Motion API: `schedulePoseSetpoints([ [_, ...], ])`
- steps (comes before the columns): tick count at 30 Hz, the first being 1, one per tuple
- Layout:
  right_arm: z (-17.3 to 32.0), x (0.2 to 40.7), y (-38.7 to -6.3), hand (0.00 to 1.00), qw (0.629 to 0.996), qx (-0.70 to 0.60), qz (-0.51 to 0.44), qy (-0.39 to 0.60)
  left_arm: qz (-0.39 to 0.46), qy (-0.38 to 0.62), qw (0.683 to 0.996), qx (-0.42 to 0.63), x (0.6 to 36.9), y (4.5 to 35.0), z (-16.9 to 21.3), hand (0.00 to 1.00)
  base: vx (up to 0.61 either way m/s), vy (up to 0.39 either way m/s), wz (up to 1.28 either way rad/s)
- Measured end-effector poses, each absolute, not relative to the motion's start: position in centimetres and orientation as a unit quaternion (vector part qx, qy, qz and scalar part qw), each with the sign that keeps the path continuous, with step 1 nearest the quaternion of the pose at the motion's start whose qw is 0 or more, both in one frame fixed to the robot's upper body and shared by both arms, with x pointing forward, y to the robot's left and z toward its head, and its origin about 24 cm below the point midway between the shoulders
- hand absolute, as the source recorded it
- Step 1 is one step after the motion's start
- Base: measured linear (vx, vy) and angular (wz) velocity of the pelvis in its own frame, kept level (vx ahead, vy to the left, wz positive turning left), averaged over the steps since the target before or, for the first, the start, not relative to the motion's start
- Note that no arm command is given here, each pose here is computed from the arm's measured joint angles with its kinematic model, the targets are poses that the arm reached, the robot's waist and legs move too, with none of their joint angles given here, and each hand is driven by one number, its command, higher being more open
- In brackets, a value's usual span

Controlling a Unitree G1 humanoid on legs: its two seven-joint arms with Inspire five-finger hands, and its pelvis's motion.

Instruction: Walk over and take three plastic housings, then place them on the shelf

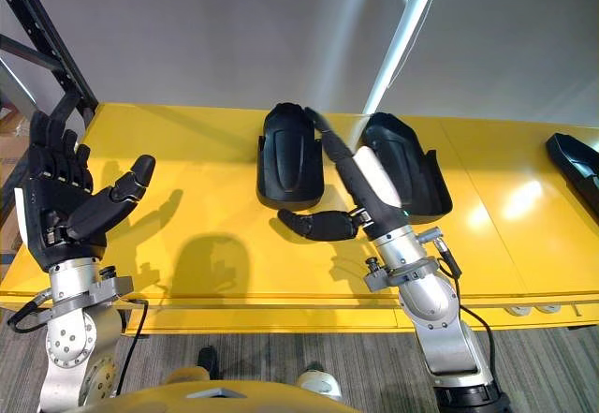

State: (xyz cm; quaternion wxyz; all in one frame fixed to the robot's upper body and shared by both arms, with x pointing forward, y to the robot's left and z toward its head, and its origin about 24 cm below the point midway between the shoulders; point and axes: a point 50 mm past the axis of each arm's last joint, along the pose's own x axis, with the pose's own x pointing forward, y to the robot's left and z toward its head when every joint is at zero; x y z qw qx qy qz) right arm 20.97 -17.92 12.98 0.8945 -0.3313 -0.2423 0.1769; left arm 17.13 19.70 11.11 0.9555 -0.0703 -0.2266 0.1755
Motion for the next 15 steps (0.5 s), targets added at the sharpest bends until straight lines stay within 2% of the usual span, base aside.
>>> schedulePoseSetpoints([
  [10, 13.4, 22.0, -16.2, 1.00, 0.858, -0.339, 0.314, -0.223, 0.159, -0.228, 0.959, -0.061, 17.2, 19.7, 11.2, 1.00, 0.01, -0.016, 0.09],
  [15, 11.9, 22.4, -15.7, 1.00, 0.858, -0.334, 0.344, -0.182, 0.155, -0.228, 0.960, -0.052, 17.2, 19.8, 11.3, 1.00, -0.01, 0.008, 0.09],
])
